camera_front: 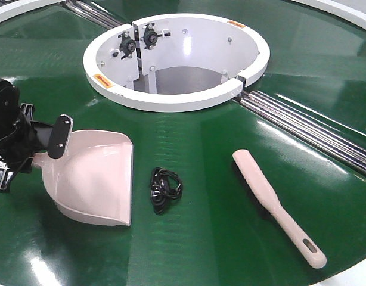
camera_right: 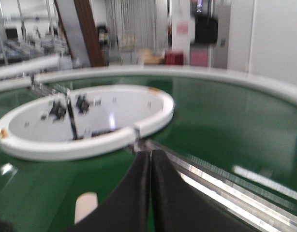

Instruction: Clean and inspect green conveyor with broom and dustpan

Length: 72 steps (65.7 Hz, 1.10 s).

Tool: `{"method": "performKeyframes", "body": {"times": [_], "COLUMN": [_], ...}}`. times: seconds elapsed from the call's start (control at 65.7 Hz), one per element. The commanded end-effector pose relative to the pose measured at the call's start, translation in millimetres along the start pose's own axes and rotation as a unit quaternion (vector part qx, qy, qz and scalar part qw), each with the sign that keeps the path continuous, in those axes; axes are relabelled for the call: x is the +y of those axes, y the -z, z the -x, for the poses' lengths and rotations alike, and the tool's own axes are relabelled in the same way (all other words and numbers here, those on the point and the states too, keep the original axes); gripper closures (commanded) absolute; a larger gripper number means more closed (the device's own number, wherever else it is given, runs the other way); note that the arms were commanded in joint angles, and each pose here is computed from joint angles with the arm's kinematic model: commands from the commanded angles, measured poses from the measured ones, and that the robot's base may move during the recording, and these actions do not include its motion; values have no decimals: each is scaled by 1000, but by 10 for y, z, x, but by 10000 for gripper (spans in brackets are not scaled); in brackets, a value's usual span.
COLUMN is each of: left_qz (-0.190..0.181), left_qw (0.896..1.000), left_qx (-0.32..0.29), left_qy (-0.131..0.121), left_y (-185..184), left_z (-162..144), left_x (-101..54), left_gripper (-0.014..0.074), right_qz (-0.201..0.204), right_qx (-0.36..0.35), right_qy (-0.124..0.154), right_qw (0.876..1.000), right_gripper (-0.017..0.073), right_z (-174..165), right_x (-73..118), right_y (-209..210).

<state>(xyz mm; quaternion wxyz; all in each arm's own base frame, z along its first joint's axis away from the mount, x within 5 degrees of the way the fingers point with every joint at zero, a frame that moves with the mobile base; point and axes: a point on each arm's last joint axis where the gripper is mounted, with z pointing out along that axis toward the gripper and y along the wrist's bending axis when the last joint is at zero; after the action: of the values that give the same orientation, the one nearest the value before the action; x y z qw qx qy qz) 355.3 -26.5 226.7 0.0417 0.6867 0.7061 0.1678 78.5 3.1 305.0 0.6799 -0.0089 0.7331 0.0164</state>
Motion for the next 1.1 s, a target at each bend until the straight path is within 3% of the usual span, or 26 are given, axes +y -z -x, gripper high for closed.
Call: {"method": "performKeyframes", "body": {"times": [0.0,0.289,0.487,0.608,0.745,0.867,0.989,1.08], "left_qz": [20,20,20,20,20,20,20,20], "left_qw": [1000,1000,1000,1000,1000,1000,1000,1000], "left_qx": [-10,-10,-10,-10,-10,-10,-10,-10], "left_qy": [-9,-9,-9,-9,-9,-9,-9,-9], "left_y": [188,188,188,188,188,188,188,188], "left_z": [30,30,30,30,30,30,30,30], "left_x": [25,25,25,25,25,25,25,25], "left_gripper": [601,601,601,601,601,601,601,601], "right_qz": [0,-1,52,87,105,124,148,152], "right_qx": [-3,49,129,189,242,291,343,386], "right_qy": [-8,-7,32,46,30,53,74,72], "right_qw": [1000,999,990,977,964,947,925,907], "right_gripper": [569,557,434,306,155,55,21,23], "right_z": [140,91,175,185,197,201,191,185], "right_x": [-1,-5,113,218,313,416,558,641], "right_y": [-103,-292,-438,-549,-703,-861,-993,-1114]}}
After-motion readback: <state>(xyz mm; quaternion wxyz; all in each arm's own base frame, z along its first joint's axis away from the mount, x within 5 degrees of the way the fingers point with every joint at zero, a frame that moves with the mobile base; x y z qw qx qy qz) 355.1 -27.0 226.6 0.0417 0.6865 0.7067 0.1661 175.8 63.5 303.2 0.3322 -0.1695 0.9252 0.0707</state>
